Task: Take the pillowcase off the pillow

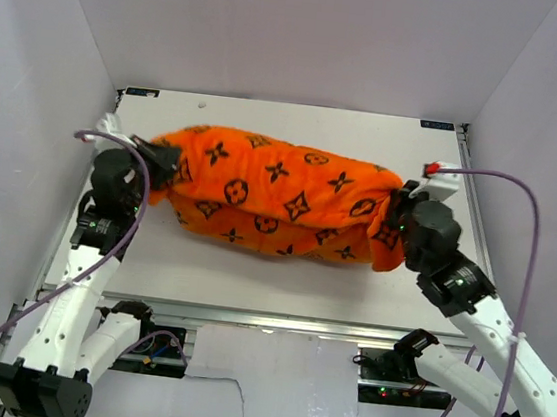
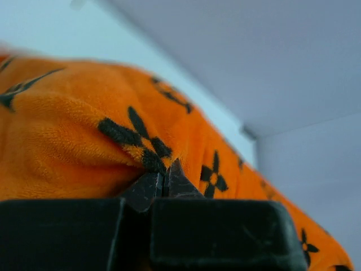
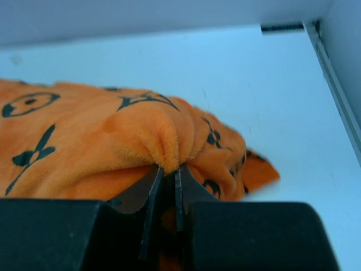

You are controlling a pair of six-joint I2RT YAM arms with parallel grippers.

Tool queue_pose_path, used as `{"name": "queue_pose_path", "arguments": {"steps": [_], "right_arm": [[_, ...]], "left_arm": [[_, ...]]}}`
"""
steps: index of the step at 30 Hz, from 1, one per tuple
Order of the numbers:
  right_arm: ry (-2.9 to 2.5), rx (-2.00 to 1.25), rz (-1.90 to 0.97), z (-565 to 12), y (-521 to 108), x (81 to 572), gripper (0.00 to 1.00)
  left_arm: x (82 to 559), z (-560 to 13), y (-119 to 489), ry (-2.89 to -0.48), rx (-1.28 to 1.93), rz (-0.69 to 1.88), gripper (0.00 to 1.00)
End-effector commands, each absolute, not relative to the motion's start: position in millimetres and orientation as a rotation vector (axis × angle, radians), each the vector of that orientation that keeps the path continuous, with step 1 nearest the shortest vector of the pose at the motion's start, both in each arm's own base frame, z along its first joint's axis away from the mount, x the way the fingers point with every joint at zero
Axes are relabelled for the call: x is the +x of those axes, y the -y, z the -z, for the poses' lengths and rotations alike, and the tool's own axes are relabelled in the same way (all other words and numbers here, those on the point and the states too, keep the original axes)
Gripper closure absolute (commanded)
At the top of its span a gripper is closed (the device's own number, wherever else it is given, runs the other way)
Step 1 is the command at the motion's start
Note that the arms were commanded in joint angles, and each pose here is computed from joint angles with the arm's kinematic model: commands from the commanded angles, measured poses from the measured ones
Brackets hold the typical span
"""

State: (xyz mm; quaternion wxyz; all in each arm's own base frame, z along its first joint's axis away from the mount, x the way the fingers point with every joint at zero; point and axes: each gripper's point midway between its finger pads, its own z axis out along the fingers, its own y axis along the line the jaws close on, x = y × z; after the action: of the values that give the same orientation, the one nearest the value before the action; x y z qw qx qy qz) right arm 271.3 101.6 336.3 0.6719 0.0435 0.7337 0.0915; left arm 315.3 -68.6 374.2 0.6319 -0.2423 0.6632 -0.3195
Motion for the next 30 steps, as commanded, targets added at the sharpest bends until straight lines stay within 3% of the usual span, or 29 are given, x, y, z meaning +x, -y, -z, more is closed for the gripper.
{"name": "queue_pose_path", "arguments": {"steps": [1, 6, 10, 17, 20, 22, 23, 25, 27, 28, 30], "right_arm": [[-1.57, 0.191, -0.185, -350.5, -88.1, 272.9, 0.92], [-1.547, 0.267, -0.282, -340.6, -65.5, 237.5, 0.92], [-1.51, 0.321, -0.362, -343.7, -53.4, 216.8, 0.92], [-1.424, 0.315, -0.514, -399.1, -43.7, 182.7, 0.92], [-1.361, 0.36, -0.414, -428.7, -34.1, 198.8, 0.92], [-1.246, 0.492, -0.273, -453.0, -20.4, 226.3, 0.92], [-1.321, 0.454, -0.118, -435.0, -38.8, 263.6, 0.92], [-1.438, 0.415, 0.033, -400.6, -68.1, 312.8, 0.91], [-1.57, 0.311, 0.021, -340.0, -103.9, 348.6, 0.79], [-1.601, 0.289, 0.006, -318.1, -100.6, 366.1, 0.65], [-1.702, 0.236, -0.106, -260.9, -120.6, 396.3, 0.47]], "left_arm": [[293.7, -364.7, 67.3, -1.47, -0.582, 0.776, 1.0], [251.0, -353.0, 69.0, -1.47, -0.597, 0.841, 1.0], [212.1, -390.4, 60.8, -1.345, -0.57, 0.87, 1.0], [161.1, -443.0, 69.3, -1.282, -0.505, 0.988, 1.0], [160.2, -477.9, 58.2, -1.13, -0.529, 1.008, 1.0], [235.1, -455.3, 60.7, -1.267, -0.626, 0.952, 1.0], [304.4, -421.4, 66.7, -1.438, -0.685, 0.878, 1.0], [357.1, -368.0, 94.0, -1.65, -0.643, 0.899, 1.0], [397.6, -293.9, 119.0, -1.774, -0.639, 0.927, 1.0], [402.0, -262.8, 124.4, -1.74, -0.614, 0.954, 0.99], [407.9, -222.6, 116.2, -1.733, -0.673, 0.907, 0.59]]}}
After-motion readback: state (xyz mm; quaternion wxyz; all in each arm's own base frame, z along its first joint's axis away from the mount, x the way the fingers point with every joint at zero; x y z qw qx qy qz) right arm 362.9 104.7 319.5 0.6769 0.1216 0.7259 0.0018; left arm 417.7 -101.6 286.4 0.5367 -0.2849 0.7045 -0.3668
